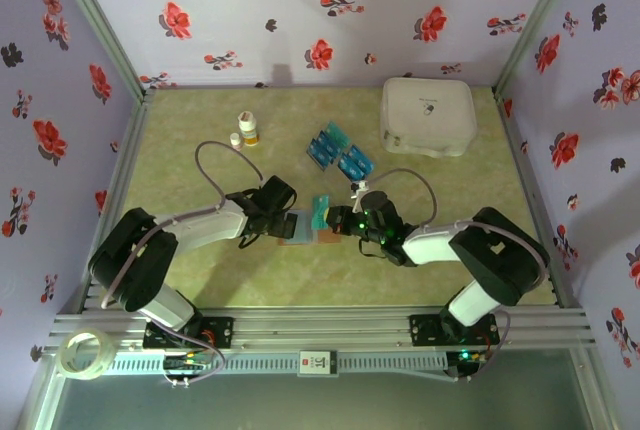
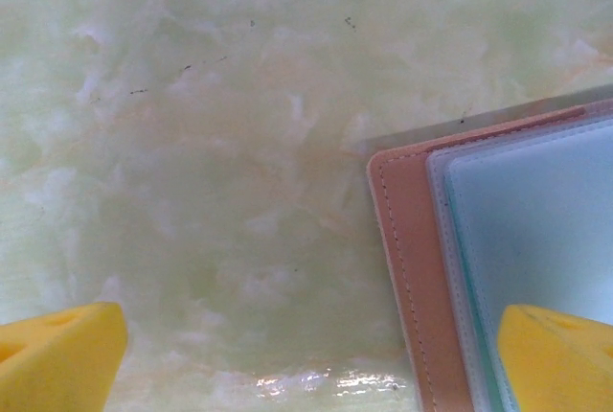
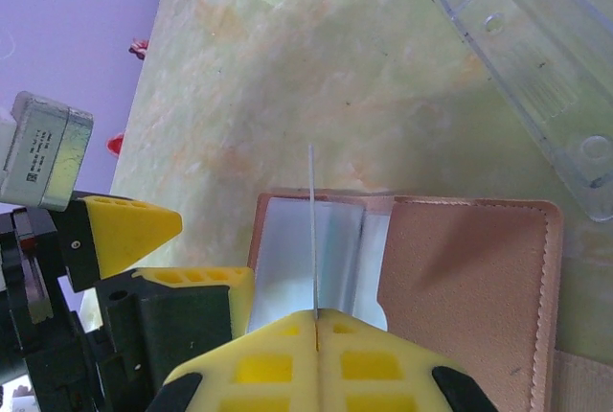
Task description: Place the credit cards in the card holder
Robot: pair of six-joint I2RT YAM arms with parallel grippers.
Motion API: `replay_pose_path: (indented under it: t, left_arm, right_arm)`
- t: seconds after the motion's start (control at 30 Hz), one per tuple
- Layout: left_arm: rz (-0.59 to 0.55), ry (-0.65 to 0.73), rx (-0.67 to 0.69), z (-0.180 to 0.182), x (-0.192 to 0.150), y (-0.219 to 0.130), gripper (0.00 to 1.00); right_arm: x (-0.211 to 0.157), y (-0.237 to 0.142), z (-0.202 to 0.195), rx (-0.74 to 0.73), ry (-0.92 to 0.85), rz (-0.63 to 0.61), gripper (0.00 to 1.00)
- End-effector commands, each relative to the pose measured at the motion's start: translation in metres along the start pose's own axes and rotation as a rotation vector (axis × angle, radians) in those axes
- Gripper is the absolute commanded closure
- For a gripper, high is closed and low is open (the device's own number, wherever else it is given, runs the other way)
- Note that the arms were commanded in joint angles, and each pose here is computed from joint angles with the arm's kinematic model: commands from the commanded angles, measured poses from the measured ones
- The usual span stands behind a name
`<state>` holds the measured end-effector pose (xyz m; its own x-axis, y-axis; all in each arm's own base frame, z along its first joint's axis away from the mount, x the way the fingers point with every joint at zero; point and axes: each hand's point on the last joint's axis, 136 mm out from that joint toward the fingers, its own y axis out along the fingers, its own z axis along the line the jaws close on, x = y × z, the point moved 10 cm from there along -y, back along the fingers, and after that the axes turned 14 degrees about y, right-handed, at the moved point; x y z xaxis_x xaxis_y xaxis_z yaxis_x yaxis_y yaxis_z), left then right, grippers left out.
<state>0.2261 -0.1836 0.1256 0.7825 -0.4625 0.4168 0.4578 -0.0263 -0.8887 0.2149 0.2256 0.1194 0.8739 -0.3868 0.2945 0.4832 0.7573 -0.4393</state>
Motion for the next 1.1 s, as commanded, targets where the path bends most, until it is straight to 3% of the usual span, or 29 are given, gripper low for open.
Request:
replay_pose_path:
  t: [0.0,1.07]
  left_arm:
    - [0.004,0.018,0.035,-0.001,-0.001,0.003,0.00]
    - [0.052,-0.005,0.098,0.003,-0.009,0.008,0.00]
  right_arm:
    - [-0.003,0.003,0.000,0.034,0.015,0.010,1.00]
    - [-0.005,0.015,-0.008,0.067,0.051,0.012,1.00]
